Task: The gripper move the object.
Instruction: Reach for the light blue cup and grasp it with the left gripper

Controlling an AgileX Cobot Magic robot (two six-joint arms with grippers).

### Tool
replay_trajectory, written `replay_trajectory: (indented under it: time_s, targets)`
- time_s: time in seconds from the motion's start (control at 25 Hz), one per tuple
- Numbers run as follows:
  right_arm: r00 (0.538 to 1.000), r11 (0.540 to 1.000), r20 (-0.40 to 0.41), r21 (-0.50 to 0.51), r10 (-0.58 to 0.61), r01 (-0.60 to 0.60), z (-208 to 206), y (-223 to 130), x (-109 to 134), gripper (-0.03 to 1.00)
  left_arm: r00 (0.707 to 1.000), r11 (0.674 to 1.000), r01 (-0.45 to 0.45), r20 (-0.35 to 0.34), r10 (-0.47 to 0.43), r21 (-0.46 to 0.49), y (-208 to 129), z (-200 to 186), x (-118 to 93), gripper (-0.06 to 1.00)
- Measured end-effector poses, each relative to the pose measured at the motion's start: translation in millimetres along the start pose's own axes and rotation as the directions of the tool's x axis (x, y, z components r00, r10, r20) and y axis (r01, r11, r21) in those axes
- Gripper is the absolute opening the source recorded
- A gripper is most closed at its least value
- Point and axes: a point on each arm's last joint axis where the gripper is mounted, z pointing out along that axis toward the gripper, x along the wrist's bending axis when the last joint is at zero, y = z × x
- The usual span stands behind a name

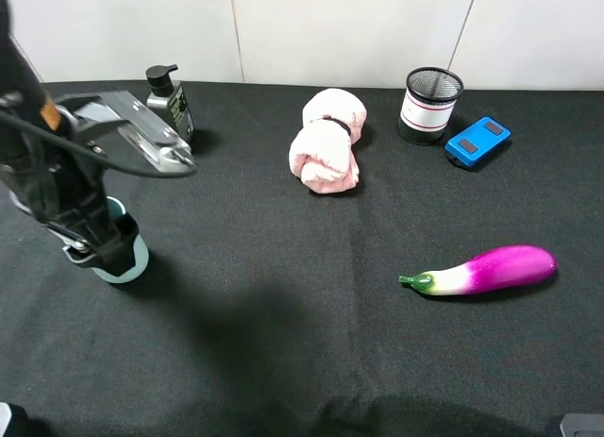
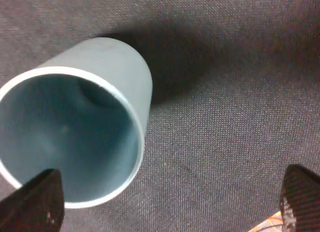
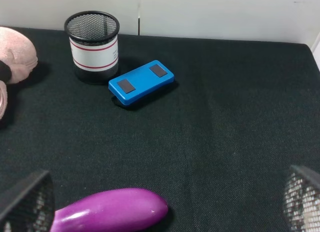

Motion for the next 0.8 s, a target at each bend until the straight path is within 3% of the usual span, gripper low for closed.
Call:
replay_trajectory:
  time_s: [0.8]
  targets:
    - [1.000,1.000,0.000,0.000,0.000,0.000,0.0,0.0,0.0,0.69,0.997,0.993,-0.076,0.016,0.075,0.087,29.9,64.7,0.5,0.84]
